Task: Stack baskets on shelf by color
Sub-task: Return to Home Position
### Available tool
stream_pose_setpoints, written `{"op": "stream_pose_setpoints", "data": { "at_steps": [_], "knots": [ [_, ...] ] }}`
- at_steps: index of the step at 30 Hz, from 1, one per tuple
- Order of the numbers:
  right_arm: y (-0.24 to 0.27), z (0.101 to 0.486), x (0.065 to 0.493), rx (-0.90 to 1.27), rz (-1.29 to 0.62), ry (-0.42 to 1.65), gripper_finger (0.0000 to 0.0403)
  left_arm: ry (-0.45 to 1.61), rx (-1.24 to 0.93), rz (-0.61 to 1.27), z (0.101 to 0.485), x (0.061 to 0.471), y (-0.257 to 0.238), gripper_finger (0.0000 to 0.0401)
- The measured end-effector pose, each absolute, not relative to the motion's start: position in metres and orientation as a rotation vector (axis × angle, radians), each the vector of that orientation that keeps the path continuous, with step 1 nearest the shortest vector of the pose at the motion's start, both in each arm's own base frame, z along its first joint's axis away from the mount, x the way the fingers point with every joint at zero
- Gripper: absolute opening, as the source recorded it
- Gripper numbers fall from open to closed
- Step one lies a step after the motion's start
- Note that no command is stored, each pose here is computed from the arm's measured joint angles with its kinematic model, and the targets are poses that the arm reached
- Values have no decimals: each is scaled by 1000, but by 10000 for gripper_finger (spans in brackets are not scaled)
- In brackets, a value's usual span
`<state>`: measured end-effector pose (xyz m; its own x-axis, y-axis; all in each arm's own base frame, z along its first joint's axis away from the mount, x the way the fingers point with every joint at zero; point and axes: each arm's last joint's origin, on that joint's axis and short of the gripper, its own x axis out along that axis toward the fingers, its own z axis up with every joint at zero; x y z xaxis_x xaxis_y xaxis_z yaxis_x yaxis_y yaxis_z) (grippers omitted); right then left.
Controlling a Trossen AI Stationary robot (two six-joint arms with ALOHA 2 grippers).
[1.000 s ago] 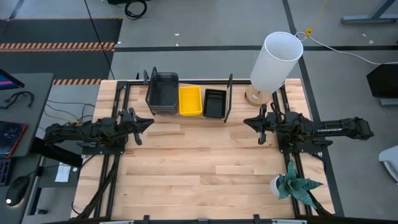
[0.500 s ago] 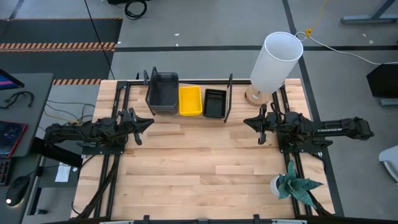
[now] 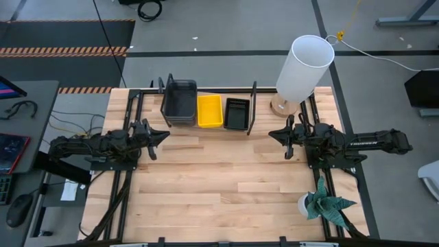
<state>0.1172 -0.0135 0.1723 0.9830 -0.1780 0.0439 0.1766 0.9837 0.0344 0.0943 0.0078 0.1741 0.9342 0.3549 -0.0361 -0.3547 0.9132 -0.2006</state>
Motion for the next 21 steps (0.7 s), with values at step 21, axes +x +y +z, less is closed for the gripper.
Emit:
{"op": "stream_pose_setpoints", "data": {
  "at_steps": [21],
  "knots": [
    [-14,172,117,30,-178,-47,27,-1,-207,366,174,94,8,29]
  ]
}}
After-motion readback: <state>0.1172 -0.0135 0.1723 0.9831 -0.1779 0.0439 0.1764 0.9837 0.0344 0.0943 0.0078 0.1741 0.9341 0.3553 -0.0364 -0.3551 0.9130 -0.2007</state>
